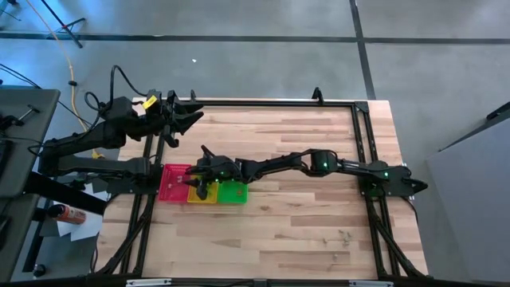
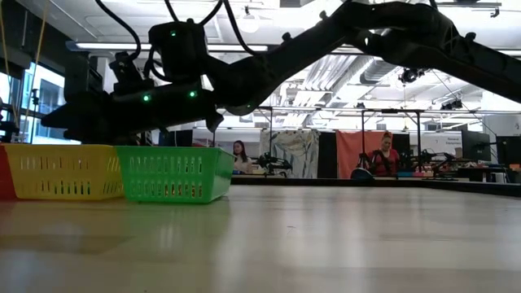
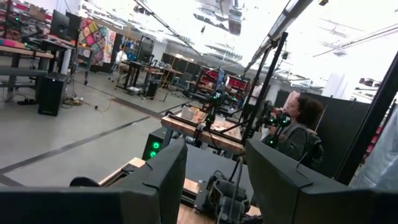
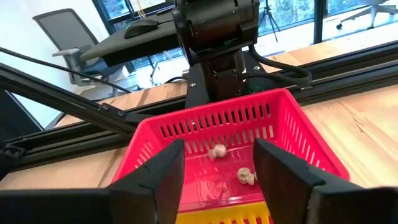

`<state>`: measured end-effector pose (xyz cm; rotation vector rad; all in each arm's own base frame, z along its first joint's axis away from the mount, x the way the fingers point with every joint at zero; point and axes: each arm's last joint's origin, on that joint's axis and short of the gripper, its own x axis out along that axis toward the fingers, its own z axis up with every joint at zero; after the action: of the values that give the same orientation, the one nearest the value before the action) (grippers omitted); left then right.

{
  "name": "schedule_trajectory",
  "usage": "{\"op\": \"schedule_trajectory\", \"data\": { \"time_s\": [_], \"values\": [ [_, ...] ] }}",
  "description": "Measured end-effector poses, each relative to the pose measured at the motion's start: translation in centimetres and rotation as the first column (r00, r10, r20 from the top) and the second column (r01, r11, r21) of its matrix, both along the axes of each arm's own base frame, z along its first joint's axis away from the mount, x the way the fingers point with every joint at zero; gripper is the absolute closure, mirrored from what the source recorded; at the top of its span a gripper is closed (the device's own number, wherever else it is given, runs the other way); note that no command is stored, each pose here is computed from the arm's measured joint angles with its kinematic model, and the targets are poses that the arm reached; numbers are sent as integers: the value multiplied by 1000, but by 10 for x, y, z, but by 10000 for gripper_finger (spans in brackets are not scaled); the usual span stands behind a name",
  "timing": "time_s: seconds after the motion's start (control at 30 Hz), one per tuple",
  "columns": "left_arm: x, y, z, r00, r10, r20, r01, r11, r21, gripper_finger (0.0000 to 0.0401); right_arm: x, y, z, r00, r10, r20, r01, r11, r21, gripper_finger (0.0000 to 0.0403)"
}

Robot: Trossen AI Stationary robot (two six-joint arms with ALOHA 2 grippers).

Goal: Sort Halloween decoration
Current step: Put the white skull toy into the red bin

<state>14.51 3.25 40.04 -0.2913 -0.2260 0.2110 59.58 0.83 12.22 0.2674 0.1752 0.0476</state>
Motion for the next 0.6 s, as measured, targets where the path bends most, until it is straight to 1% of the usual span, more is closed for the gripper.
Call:
{"op": "schedule_trajectory", "data": {
  "time_s": [0.13, 0.23, 0.4, 0.5, 0.6],
  "values": [
    [0, 0, 0, 1000, 1, 0, -1, 1000, 0, 245, -1, -10, 9, 1000, 25, 10, -25, 999, 29, 209],
    [0, 0, 0, 1000, 2, 0, -2, 1000, 0, 245, -3, -27, 28, 996, 82, 39, -84, 994, 68, 208],
    [0, 0, 0, 1000, 2, 0, -2, 1000, 0, 245, -12, -60, 62, 980, 195, 32, -197, 977, 80, 208],
    [0, 0, 0, 1000, 2, 0, -2, 1000, 0, 245, -24, -84, 86, 970, 243, -25, -242, 969, 39, 208],
    [0, 0, 0, 1000, 2, 0, -2, 1000, 0, 245, -41, -105, 105, 954, 265, -142, -269, 963, -9, 208]
  ]
}}
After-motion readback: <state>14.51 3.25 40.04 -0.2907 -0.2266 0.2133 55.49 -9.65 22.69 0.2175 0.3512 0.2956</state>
